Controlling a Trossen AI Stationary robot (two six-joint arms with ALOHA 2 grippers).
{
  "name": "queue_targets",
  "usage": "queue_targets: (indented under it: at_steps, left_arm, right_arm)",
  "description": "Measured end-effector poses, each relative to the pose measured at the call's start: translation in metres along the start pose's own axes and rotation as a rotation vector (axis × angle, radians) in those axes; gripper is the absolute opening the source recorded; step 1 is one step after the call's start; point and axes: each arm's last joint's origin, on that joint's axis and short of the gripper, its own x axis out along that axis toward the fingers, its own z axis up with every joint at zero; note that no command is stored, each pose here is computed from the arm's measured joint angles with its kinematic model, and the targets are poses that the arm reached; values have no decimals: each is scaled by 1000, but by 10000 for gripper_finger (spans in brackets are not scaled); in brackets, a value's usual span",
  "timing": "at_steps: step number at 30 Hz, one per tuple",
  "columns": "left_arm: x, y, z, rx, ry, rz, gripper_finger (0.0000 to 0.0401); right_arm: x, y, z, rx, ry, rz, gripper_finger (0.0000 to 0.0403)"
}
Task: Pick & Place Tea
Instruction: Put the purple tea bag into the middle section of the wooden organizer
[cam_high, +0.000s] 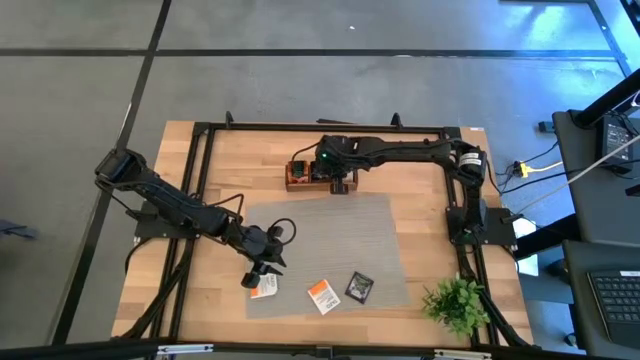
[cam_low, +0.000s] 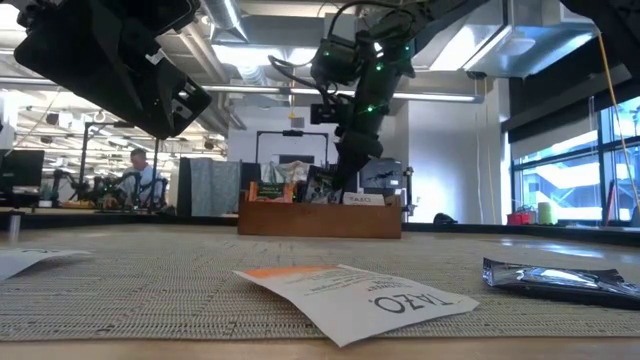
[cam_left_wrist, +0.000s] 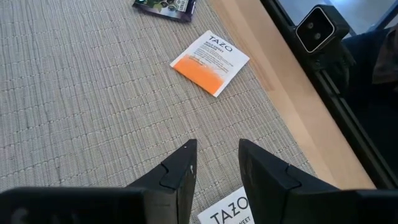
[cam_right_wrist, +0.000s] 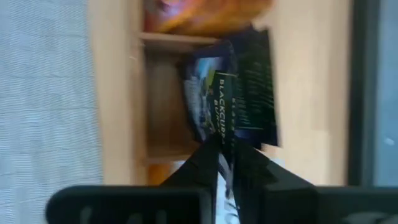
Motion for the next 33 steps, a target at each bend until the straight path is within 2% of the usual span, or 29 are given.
queue_targets:
  at_steps: [7, 16, 20, 26, 33]
  left_arm:
    - [0, 0, 0, 0, 0, 0, 116]
    - [0, 0, 0, 0, 0, 0, 116]
    - [0, 0, 0, 0, 0, 0, 116]
    - [0, 0, 0, 0, 0, 0, 116]
    - [2, 2, 2, 16, -40, 59, 116]
  right_arm:
    - [0, -3, 0, 6, 3, -41, 66]
    - [0, -3, 3, 12, -36, -16, 84]
    - [-3, -4, 2, 94, -17, -52, 85]
    - [-38, 11, 10, 180, -116, 113, 85]
    - [-64, 59, 11, 194, -58, 381, 85]
